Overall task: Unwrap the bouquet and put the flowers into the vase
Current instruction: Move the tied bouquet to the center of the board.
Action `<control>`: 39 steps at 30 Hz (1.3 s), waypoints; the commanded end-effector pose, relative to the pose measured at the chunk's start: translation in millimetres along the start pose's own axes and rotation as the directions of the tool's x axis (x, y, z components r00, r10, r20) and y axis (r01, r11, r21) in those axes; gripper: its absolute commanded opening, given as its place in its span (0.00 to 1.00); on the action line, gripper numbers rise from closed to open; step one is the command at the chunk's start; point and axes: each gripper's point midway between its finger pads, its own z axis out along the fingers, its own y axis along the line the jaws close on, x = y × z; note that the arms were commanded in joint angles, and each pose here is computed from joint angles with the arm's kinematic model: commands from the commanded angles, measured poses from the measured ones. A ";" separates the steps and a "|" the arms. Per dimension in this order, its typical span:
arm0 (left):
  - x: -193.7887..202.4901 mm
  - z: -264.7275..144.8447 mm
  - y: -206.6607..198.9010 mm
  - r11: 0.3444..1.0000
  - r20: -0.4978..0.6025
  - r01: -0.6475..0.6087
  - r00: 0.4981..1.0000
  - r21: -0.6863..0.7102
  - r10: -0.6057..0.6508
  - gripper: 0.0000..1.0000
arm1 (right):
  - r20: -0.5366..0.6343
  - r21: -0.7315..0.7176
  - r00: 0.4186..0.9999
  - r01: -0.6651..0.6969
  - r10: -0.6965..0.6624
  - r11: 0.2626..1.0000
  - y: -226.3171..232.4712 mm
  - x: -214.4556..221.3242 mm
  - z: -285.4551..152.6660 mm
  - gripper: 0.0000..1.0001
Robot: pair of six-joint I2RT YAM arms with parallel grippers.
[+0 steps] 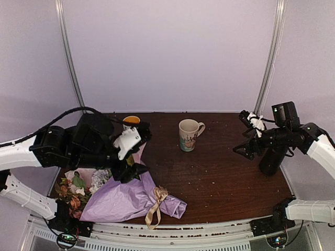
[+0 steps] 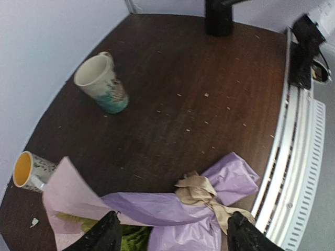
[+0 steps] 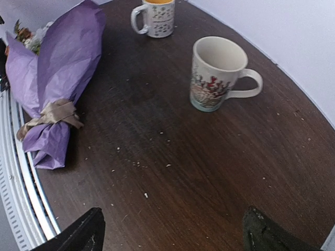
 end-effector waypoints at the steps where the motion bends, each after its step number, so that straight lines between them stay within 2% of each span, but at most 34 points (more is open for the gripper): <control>1: 48.8 3.8 -89.9 0.953 -0.156 -0.192 0.960 0.233 0.232 0.70 | -0.027 -0.215 0.979 0.191 -0.202 0.958 58.9 15.2 13.5 0.91; 5: 107.9 6.0 -135.4 0.905 -0.269 -0.253 0.896 0.343 0.353 0.63 | -0.051 -0.341 0.936 0.310 -0.347 0.887 98.2 29.5 31.2 0.91; 8: 141.5 10.3 -143.1 0.919 -0.345 -0.214 0.879 0.331 0.329 0.57 | -0.051 -0.417 0.901 0.372 -0.430 0.829 125.4 38.1 49.8 0.91; 11: 172.9 16.6 -137.8 0.958 -0.434 -0.134 0.870 0.252 0.236 0.55 | -0.044 -0.483 0.872 0.408 -0.487 0.775 151.6 42.5 68.8 0.90; 16: 212.4 18.0 -119.5 0.997 -0.527 0.025 0.850 0.076 0.019 0.64 | -0.081 -0.528 0.841 0.419 -0.535 0.739 190.5 32.6 111.5 0.93; 20: 235.1 16.5 -106.4 0.993 -0.535 0.117 0.838 -0.023 -0.112 0.66 | -0.058 -0.547 0.829 0.440 -0.556 0.712 227.4 13.4 140.7 0.97; 26: 258.8 12.1 -93.6 0.967 -0.533 0.222 0.807 -0.123 -0.253 0.66 | -0.077 -0.584 0.868 0.360 -0.491 0.728 261.1 -10.5 182.2 0.98; 30: 259.1 9.5 -84.8 0.943 -0.492 0.282 0.805 -0.175 -0.332 0.66 | -0.116 -0.590 0.870 0.327 -0.479 0.738 272.8 -4.6 208.1 0.98; 34: 268.3 7.1 -78.9 0.908 -0.475 0.347 0.774 -0.233 -0.418 0.66 | -0.166 -0.603 0.871 0.282 -0.463 0.746 280.7 7.5 224.3 0.97; 39: 266.5 7.0 -79.9 0.893 -0.467 0.378 0.761 -0.245 -0.450 0.66 | -0.234 -0.565 0.854 0.270 -0.465 0.780 273.6 30.7 243.5 0.92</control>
